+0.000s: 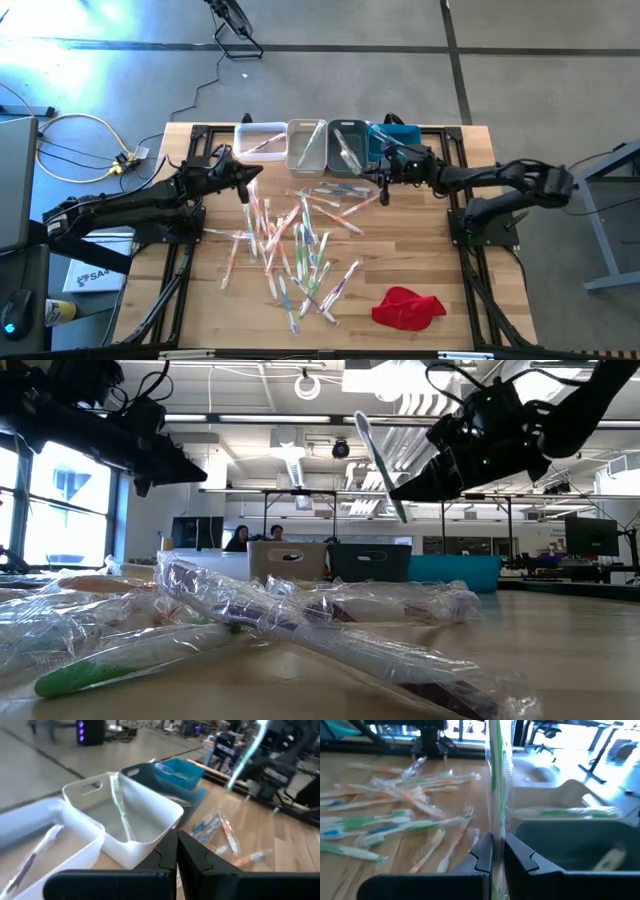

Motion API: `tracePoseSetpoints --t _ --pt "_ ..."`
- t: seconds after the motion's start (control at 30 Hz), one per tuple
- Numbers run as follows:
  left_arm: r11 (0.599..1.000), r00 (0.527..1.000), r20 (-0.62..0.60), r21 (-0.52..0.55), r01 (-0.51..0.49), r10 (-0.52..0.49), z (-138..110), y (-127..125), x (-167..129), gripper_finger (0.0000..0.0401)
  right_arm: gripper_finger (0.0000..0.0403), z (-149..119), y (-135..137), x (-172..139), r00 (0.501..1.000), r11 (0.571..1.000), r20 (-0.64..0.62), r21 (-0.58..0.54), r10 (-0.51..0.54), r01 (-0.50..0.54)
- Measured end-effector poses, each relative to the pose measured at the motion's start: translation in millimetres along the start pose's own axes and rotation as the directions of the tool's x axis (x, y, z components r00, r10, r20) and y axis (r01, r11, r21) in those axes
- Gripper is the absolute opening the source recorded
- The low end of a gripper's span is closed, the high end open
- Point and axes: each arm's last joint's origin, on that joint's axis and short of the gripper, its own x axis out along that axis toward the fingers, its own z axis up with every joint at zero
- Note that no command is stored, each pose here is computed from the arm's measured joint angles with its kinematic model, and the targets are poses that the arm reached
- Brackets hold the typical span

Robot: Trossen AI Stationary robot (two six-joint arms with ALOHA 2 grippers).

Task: Pick & Place Toothbrushes
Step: Put the green toothbrush into the gray bin

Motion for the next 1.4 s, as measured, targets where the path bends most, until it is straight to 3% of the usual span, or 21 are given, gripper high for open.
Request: tracePoseSetpoints --t 0.2,0.4,0.8,0.97,1.2,1.4 --pt "0.997 1.000 0.002 -0.070 -0.021 0.021 -3 0 15 0.0000 0.0014 -21 0 18 0.996 0.996 -0.023 -0.021 0.086 -0.086" --pt "0.990 1.000 0.018 -0.143 -0.014 0.017 -7 0 32 0.0000 0.0015 -13 0 20 0.991 0.993 0.082 -0.070 0.105 -0.100" --pt "0.991 0.988 0.149 -0.120 0.064 -0.045 -15 -1 65 0.0000 0.0014 -5 4 22 0.981 0.988 0.134 -0.083 0.138 -0.128" --pt "0.985 0.970 0.179 -0.038 0.171 -0.162 -16 -5 73 0.0000 0.0014 -5 3 22 0.985 0.993 0.132 -0.048 0.114 -0.109" --pt "0.953 0.941 0.185 0.165 0.255 -0.283 -4 -36 93 0.0000 0.0014 -6 2 23 0.990 0.998 0.118 -0.006 0.070 -0.070" --pt "0.924 0.937 0.131 0.254 0.284 -0.324 4 -57 115 0.0000 0.0014 -7 2 23 0.992 0.998 0.107 0.003 0.059 -0.060"
